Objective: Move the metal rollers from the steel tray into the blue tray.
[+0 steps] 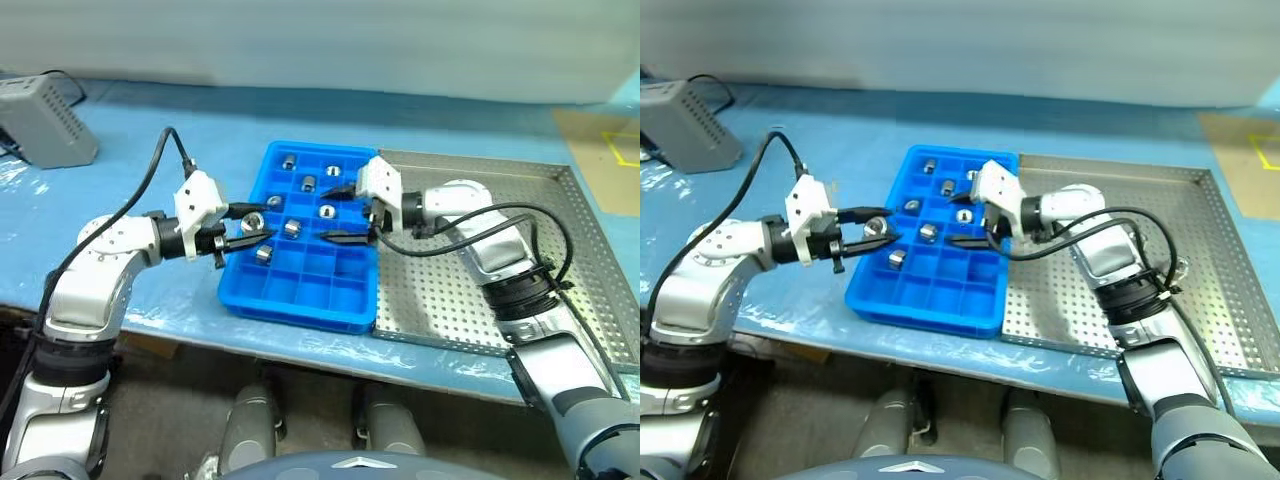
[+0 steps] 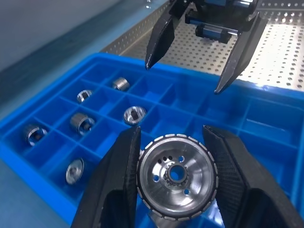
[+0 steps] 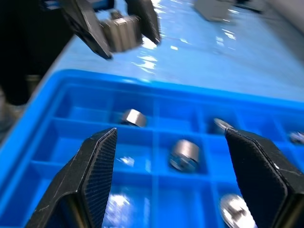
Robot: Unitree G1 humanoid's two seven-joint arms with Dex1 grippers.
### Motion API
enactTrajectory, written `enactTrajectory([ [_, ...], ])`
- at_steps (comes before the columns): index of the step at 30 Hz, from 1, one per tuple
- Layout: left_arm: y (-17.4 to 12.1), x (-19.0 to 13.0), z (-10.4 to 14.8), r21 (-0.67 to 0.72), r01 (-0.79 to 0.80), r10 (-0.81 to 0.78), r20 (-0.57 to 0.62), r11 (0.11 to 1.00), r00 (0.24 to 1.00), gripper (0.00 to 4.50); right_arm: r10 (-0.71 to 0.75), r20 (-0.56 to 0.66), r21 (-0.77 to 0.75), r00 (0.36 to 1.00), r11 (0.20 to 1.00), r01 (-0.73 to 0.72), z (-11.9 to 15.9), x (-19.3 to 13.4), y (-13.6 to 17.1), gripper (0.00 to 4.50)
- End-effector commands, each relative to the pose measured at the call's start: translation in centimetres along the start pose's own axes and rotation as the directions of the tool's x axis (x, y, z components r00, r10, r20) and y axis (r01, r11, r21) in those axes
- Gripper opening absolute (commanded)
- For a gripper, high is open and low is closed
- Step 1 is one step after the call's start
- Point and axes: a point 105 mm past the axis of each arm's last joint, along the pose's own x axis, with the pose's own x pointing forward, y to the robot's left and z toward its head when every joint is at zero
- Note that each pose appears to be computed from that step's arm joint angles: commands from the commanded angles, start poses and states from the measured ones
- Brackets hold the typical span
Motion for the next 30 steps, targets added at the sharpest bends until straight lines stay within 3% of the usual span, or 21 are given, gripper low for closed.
enactTrajectory([
  [1, -1.1, 0.7, -0.6, 0.010, 0.038, -0.038, -0.035, 0.999, 0.999, 1.73, 0.045, -0.013, -0.064, 0.999, 0.997, -0.045, 0.0, 0.3, 0.8, 3.73],
  [5, -3.3, 1.5, -1.9, -0.037, 0.127, -0.128, -0.047, 0.991, 0.991, 1.73, 0.063, -0.046, -0.063, 0.997, 0.996, -0.065, -1.1, 0.4, 1.3, 3.73],
  [11, -3.8, 3.2, -4.2, -0.120, 0.133, -0.143, -0.079, 0.984, 0.987, 1.73, 0.032, -0.070, -0.065, 0.997, 0.997, -0.036, -1.8, 0.3, 1.0, 3.73],
  [20, -4.0, 4.7, -5.7, -0.128, 0.129, -0.147, -0.140, 0.983, 0.979, 1.73, -0.038, -0.105, -0.070, 0.994, 0.997, 0.030, -2.6, -0.8, 0.0, 3.73],
  [26, -3.6, 4.5, -5.4, -0.169, 0.144, -0.166, -0.130, 0.975, 0.977, 3.69, -0.062, -0.103, -0.067, 0.993, 0.996, 0.056, -2.5, -1.2, -0.2, 3.73],
  [30, -2.9, 3.9, -4.2, -0.168, 0.160, -0.178, -0.102, 0.973, 0.979, 3.69, -0.083, -0.108, -0.063, 0.991, 0.995, 0.077, -2.7, -1.5, -0.4, 3.73],
])
